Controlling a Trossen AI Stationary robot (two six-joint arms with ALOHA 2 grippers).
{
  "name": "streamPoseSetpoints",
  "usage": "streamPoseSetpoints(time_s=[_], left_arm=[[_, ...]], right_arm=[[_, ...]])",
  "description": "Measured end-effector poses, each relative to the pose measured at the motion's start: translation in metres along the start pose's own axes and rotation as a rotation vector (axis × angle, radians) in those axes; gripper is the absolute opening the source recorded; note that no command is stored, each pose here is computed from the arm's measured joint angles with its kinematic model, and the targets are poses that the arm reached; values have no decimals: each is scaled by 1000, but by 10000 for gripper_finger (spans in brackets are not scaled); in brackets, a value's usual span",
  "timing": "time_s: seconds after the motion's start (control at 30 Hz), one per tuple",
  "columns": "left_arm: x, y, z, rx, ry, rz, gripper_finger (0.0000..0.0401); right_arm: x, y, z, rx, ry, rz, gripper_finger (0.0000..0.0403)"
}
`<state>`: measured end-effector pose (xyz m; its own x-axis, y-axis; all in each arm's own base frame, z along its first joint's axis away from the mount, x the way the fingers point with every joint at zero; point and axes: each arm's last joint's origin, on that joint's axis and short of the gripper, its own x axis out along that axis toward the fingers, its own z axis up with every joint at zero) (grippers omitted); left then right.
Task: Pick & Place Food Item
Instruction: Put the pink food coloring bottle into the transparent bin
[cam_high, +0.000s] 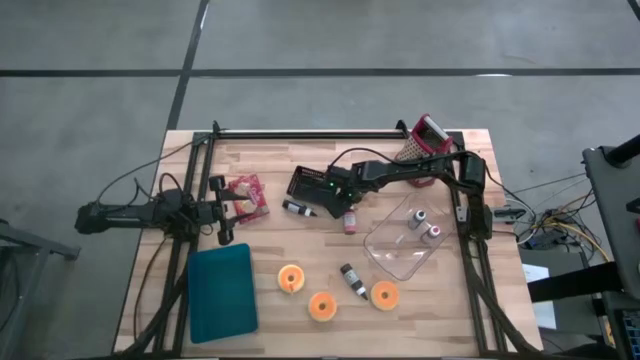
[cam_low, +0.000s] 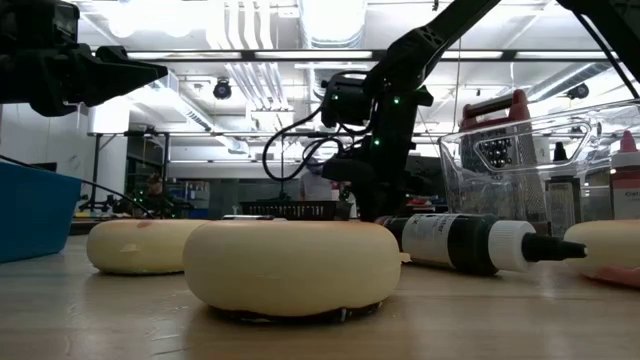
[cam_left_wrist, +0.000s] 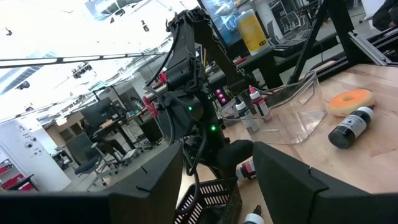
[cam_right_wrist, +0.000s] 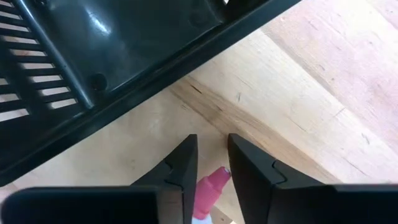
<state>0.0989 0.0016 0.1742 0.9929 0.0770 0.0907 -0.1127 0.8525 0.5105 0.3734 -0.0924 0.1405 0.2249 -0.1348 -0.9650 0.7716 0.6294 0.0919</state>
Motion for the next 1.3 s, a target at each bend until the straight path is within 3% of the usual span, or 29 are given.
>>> streamPoseSetpoints(time_s=[0.43,1.3], left_arm=[[0,0,0,0,0,0,200],[0,0,0,0,0,0,200]], right_arm=[[0,0,0,0,1,0,14],[-1,0,0,-17,4,2,9]])
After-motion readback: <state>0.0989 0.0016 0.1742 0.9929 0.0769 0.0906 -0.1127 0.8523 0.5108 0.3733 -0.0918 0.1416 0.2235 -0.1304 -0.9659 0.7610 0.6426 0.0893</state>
